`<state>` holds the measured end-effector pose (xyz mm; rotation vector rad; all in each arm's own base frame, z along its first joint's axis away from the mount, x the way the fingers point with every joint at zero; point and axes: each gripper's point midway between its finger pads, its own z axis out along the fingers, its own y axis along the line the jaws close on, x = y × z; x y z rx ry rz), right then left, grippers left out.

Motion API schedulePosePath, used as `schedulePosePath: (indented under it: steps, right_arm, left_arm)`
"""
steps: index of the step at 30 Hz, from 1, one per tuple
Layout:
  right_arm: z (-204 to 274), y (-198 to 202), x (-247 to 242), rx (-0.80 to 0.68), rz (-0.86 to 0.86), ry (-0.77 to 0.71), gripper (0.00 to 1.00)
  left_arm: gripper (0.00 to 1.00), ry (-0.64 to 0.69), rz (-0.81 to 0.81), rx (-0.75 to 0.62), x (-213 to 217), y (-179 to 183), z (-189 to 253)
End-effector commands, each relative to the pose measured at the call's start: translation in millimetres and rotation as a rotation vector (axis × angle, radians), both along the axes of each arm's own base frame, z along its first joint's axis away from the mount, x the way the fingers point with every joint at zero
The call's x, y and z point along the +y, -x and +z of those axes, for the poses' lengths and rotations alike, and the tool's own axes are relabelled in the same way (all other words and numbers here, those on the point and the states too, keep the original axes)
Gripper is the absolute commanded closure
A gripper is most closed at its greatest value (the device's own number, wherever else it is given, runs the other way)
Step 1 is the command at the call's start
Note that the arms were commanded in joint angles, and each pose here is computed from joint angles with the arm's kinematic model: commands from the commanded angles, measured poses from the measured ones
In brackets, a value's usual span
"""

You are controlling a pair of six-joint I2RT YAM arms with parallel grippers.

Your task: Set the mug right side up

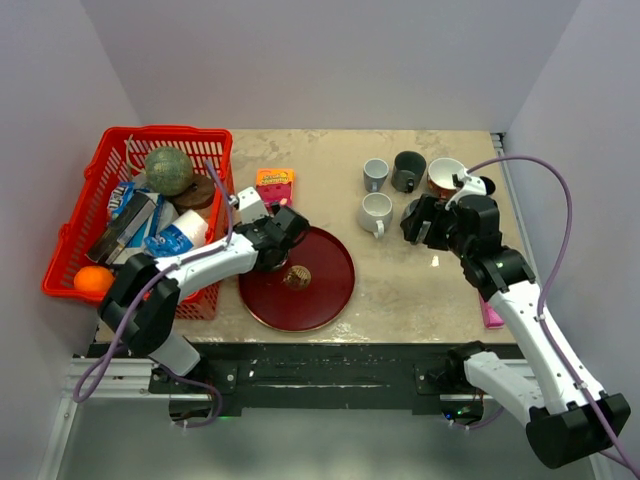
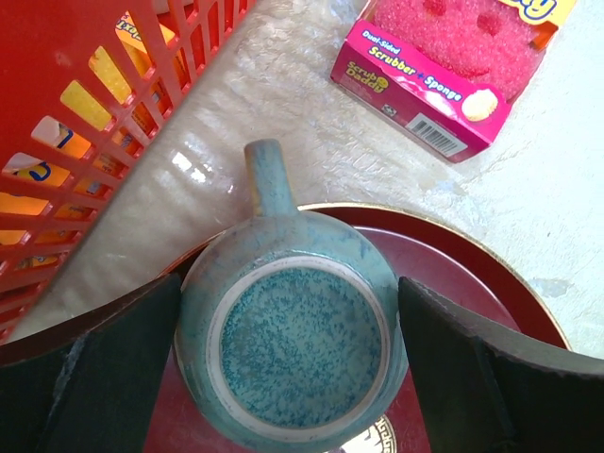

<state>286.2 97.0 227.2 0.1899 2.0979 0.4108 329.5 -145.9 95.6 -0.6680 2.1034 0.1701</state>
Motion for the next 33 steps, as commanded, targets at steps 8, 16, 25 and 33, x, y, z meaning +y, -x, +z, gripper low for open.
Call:
schedulePosePath:
  steps: [8,16,25,33]
  right_arm:
    - [7,1,3,-0.039,0.018,-0.022,0.13]
    - [7,4,4,-0.04,0.022,-0.033,0.14]
    - [10,8,2,-0.045,0.022,-0.032,0.13]
    - [8,13,6,-0.03,0.049,-0.036,0.14]
  left_arm:
    - [0.06,0.25,-0.111,0.138,-62,34,-38]
    - [0.04,0.254,-0.134,0.186,-93,42,-32]
    - [0.02,0.202,-0.168,0.193,-91,19,-12]
    - [0.03,0.18,-0.276,0.283,-102,2,-13]
